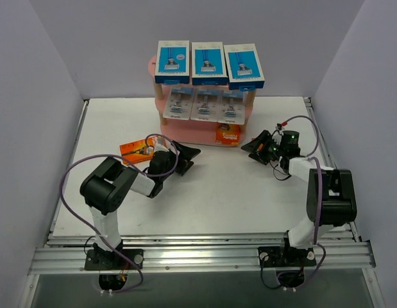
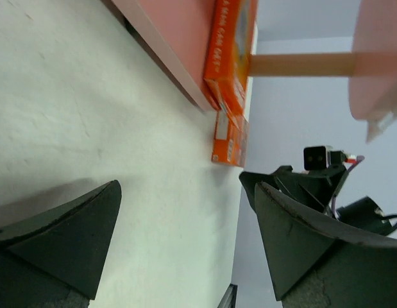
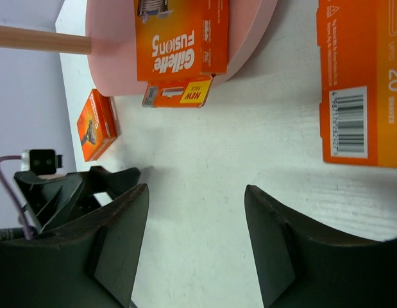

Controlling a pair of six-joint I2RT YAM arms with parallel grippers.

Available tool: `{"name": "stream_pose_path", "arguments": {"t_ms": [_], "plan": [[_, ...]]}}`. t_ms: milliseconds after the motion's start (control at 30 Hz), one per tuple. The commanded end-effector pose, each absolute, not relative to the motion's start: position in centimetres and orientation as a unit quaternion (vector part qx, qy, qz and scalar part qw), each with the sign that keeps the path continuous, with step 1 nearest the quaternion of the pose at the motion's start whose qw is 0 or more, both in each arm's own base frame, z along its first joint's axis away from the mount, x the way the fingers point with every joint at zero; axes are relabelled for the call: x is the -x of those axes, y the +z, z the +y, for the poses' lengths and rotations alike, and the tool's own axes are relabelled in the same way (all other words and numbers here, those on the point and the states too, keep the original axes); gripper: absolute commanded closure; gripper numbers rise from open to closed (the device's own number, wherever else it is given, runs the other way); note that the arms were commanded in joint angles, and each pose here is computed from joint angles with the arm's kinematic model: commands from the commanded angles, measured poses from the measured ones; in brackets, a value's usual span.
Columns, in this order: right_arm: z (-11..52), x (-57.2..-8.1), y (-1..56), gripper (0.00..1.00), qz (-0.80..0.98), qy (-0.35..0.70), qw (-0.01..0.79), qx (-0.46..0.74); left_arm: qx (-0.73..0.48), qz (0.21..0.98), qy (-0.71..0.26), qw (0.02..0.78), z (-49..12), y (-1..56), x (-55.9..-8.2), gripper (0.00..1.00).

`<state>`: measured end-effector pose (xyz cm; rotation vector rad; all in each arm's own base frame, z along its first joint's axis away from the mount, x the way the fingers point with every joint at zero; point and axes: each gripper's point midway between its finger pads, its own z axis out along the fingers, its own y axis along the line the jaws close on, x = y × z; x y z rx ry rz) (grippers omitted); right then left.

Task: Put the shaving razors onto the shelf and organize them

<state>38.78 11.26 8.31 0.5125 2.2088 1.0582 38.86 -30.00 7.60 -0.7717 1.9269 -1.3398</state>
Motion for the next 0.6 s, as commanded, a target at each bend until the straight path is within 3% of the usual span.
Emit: {"name": "stream_pose_path", "arguments": {"t_ms": [0,167,200,267,300,333,400,567], "plan": [[10.4,-37.5,9.4,0.42,0.848,0.372,0.33,-0.183,0.263,0.718,-0.526,0.373,-29.5,12.3,-37.3,0.06],[8.8,-36.2,9.4,0.38,0.873,0.311,0.336,-0.169,0.208,0.74,-0.508,0.389,-28.8,16.8,-34.3,0.06],[8.3,-36.2,9.6,0.37,0.875,0.298,0.342,-0.167,0.191,0.789,-0.452,0.37,-28.1,14.5,-33.2,0.06],[6.6,-36.1,9.6,0.35,0.882,0.265,0.348,-0.176,0.16,0.791,-0.437,0.398,-27.6,18.6,-32.7,0.06],[6.1,-36.2,10.1,0.34,0.88,0.258,0.358,-0.178,0.139,0.826,-0.387,0.385,-26.4,17.3,-31.6,0.06],[5.3,-36.2,10.2,0.33,0.879,0.248,0.363,-0.185,0.129,0.81,-0.392,0.416,-25.8,21.2,-31.4,0.06],[3.5,-36.2,10.5,0.31,0.878,0.217,0.375,-0.205,0.113,0.837,-0.329,0.422,-23.2,21.3,-30.0,0.06],[-1.4,-36.7,10.8,0.28,0.864,0.162,0.393,-0.271,0.099,0.814,-0.296,0.49,-18.7,27.6,-27.9,0.06]]}}
